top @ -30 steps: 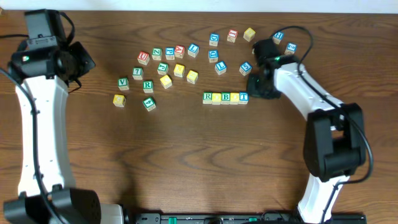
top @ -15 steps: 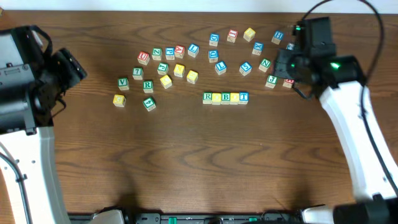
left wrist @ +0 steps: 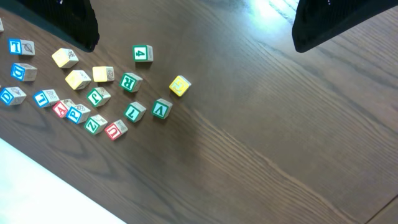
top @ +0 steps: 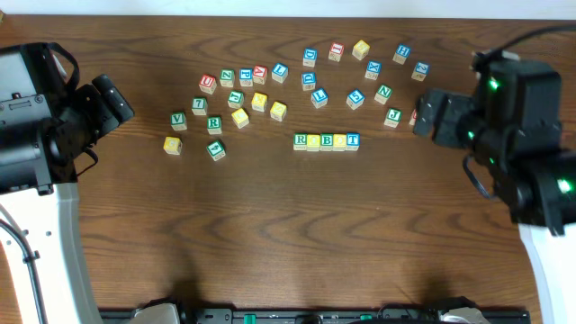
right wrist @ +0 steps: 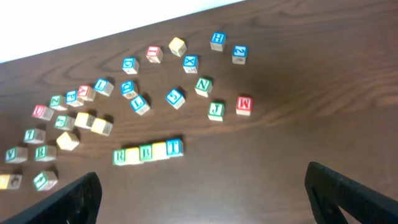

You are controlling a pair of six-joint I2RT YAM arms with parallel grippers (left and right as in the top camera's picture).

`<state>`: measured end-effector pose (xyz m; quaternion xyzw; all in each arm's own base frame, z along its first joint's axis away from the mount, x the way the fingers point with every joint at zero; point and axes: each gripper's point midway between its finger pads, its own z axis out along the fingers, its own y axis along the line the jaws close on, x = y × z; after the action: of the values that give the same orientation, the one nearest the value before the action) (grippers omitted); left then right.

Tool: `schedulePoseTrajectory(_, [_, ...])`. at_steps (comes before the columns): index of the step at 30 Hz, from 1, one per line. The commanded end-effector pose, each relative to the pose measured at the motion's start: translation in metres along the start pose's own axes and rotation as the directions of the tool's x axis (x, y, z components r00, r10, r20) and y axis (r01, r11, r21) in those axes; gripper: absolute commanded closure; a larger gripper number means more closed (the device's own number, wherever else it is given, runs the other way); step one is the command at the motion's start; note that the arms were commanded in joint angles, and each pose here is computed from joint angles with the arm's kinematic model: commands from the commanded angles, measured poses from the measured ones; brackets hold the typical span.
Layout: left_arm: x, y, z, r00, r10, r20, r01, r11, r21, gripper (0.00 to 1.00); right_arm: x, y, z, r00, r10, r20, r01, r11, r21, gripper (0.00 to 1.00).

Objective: Spell out ROBOT

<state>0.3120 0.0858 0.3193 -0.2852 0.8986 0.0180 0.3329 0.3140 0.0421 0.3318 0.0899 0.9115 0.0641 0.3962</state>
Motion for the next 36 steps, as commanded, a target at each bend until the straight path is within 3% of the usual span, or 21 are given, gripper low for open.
schedulePoseTrajectory(1, [-0.003, 0.001, -0.002, 1.0, -0.013, 0.008, 0.013, 1.0, -0.005, 0.02, 0.001, -0.006, -0.013, 1.0, 0.0, 0.012, 0.0, 1.0, 0.016, 0.01])
schedulePoseTrajectory(12, [-0.003, 0.001, -0.002, 1.0, -0.013, 0.008, 0.013, 1.0, -0.005, 0.02, 0.041, -0.022, -0.017, 0.989, -0.011, -0.147, 0.023, 0.997, 0.08, 0.01])
schedulePoseTrajectory(15, [-0.003, 0.001, -0.002, 1.0, -0.013, 0.008, 0.013, 1.0, -0.005, 0.02, 0.036, -0.028, -0.017, 0.992, -0.012, -0.124, 0.027, 0.993, 0.119, 0.01])
schedulePoseTrajectory(21, [-0.003, 0.001, -0.002, 1.0, -0.013, 0.008, 0.013, 1.0, -0.005, 0.02, 0.011, -0.041, -0.016, 1.0, -0.014, 0.01, 0.012, 0.981, 0.191, 0.01])
schedulePoseTrajectory(28, [-0.003, 0.001, -0.002, 1.0, -0.013, 0.008, 0.013, 1.0, -0.005, 0.02, -0.009, -0.044, -0.016, 0.955, -0.001, 0.297, -0.033, 0.994, 0.107, 0.01])
schedulePoseTrajectory(36, [-0.003, 0.001, -0.002, 1.0, -0.013, 0.008, 0.013, 1.0, -0.005, 0.02, 0.035, -0.063, -0.014, 0.838, -0.023, 0.545, 0.034, 0.999, -0.011, 0.01])
